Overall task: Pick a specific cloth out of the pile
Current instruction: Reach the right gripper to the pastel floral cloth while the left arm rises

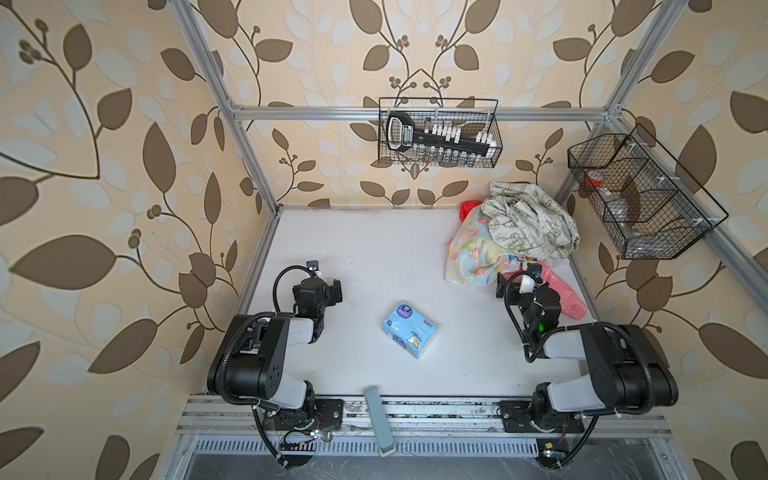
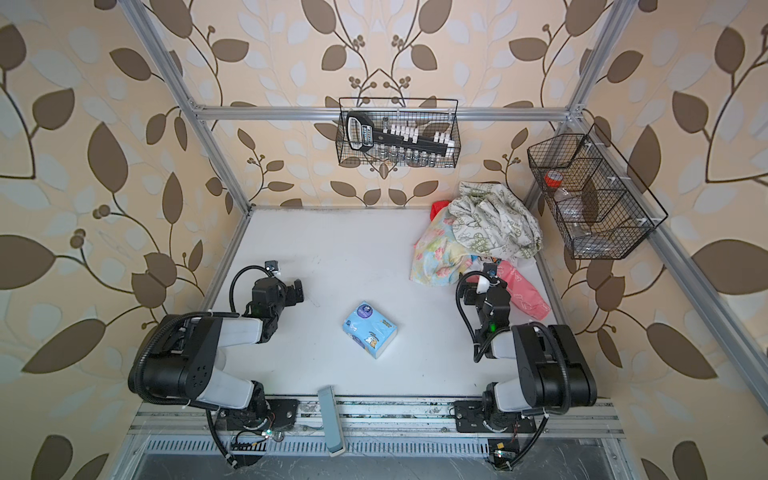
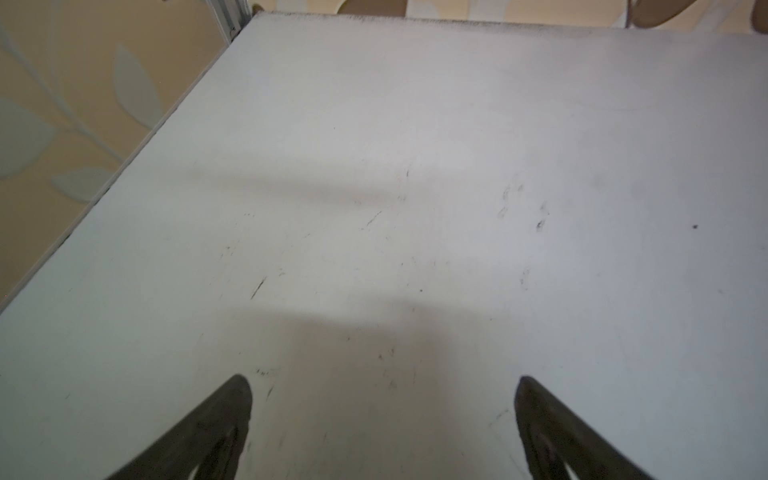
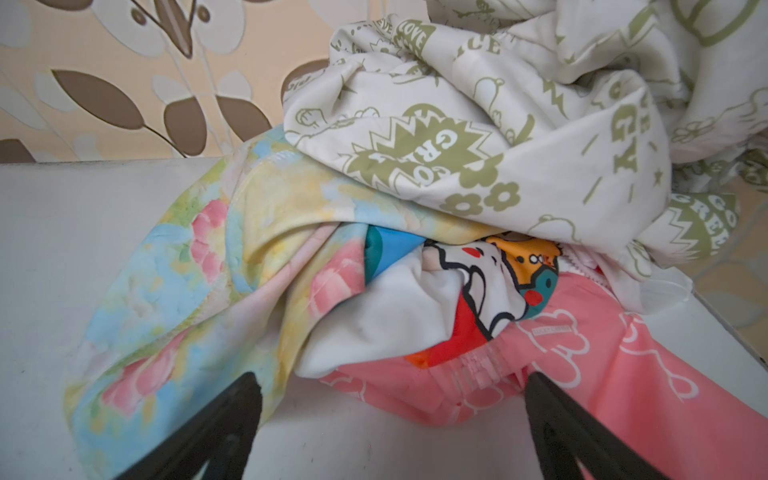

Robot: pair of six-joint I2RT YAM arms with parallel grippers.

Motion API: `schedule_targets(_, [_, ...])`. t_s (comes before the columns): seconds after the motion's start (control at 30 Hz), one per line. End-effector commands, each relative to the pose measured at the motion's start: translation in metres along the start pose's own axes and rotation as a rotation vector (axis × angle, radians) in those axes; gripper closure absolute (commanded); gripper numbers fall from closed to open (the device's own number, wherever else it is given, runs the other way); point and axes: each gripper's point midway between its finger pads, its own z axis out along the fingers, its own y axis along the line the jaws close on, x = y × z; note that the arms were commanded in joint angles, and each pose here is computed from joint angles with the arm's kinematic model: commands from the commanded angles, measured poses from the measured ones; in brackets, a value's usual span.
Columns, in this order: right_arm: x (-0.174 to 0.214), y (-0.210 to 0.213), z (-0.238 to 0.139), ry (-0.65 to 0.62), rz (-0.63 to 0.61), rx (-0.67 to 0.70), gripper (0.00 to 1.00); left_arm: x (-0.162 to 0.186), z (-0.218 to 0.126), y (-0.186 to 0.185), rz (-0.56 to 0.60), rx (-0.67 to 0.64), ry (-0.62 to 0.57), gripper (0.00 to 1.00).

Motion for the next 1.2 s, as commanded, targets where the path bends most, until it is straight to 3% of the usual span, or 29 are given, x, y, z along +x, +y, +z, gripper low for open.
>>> schedule_targets(0.0, [-0.039, -0.004, -0.010, -0.039, 0.014, 0.050, 0.00, -0.054, -0.024, 0.011, -0.061, -0.077, -0.110, 0.01])
schedule_targets(0.17, [-0.083, -0.007, -0.041, -0.061, 0.096, 0.103, 0.00, -0.081, -0.055, -0.002, -0.106, -0.038, -0.084, 0.01])
schedule_targets(0.27, [-0.100, 0.002, -0.051, -0.021, 0.122, 0.071, 0.01, -0.095, -0.071, -0.033, -0.046, 0.071, -0.047, 0.01])
schedule_targets(0.53, [-0.105, 0.059, -0.044, 0.270, 0.102, -0.135, 0.14, -0.126, -0.149, -0.131, 0.016, 0.655, 0.056, 0.01])
schedule_targets(0.7, [-0.096, 0.093, -0.034, 0.390, 0.075, -0.209, 0.17, -0.129, -0.209, -0.169, 0.014, 0.997, 0.070, 0.02])
schedule_targets(0.97, [-0.058, 0.101, 0.006, 0.572, 0.071, -0.143, 0.18, -0.120, -0.243, -0.191, 0.055, 1.133, 0.094, 0.03])
schedule_targets(1.17, [-0.045, 0.097, 0.032, 0.615, 0.066, -0.063, 0.18, -0.111, -0.246, -0.199, 0.070, 1.146, 0.125, 0.03])
